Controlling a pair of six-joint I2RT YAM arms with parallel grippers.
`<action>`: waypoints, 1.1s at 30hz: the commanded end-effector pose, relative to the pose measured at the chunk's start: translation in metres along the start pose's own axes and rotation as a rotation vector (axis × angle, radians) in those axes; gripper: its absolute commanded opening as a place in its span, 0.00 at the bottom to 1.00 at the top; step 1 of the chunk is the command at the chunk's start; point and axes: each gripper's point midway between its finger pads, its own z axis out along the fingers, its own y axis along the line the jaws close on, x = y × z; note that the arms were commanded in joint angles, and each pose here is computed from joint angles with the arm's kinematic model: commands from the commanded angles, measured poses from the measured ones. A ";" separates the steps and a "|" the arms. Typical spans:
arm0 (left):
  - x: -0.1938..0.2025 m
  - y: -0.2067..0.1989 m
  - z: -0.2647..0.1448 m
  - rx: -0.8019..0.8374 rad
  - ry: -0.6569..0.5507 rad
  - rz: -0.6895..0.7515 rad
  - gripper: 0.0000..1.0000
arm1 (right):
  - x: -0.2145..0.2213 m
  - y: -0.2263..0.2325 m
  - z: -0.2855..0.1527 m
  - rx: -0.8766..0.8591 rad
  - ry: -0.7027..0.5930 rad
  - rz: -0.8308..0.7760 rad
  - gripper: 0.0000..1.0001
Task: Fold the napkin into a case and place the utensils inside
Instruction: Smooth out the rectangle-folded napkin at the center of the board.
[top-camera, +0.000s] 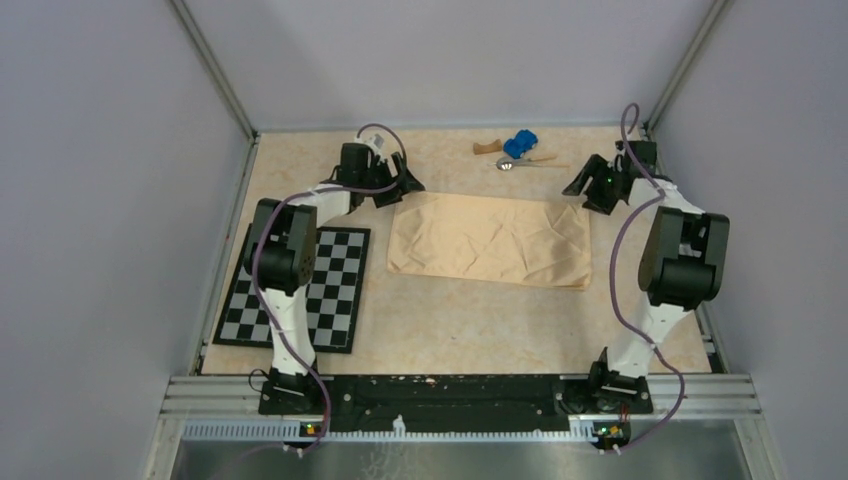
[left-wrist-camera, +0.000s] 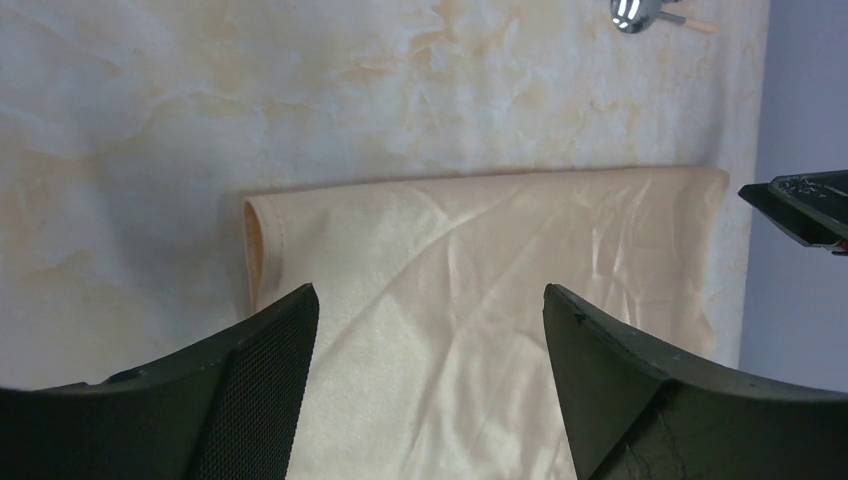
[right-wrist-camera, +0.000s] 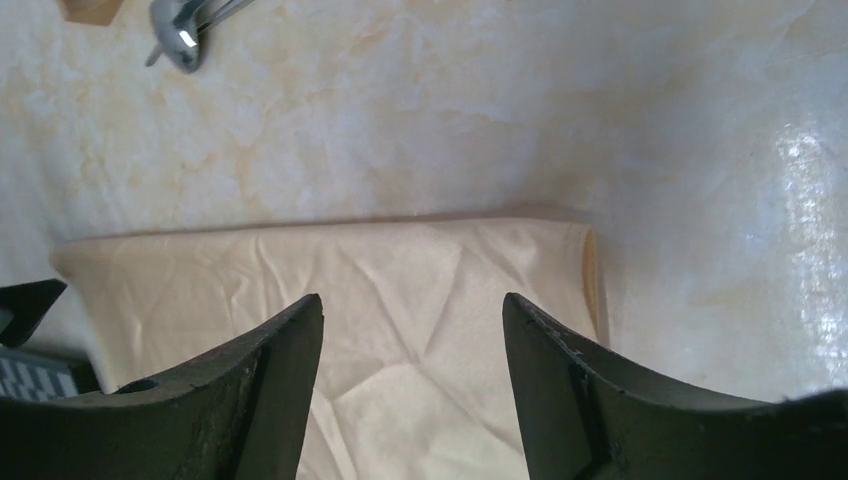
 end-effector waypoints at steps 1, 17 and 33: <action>-0.021 -0.048 -0.031 0.131 -0.057 0.060 0.87 | -0.001 0.039 -0.038 -0.107 -0.028 -0.064 0.66; -0.028 0.027 0.027 -0.001 -0.060 0.047 0.89 | -0.013 0.013 0.023 -0.215 -0.016 0.066 0.66; -0.005 -0.065 -0.064 0.090 -0.031 0.060 0.99 | 0.048 0.077 -0.070 -0.176 0.056 -0.068 0.66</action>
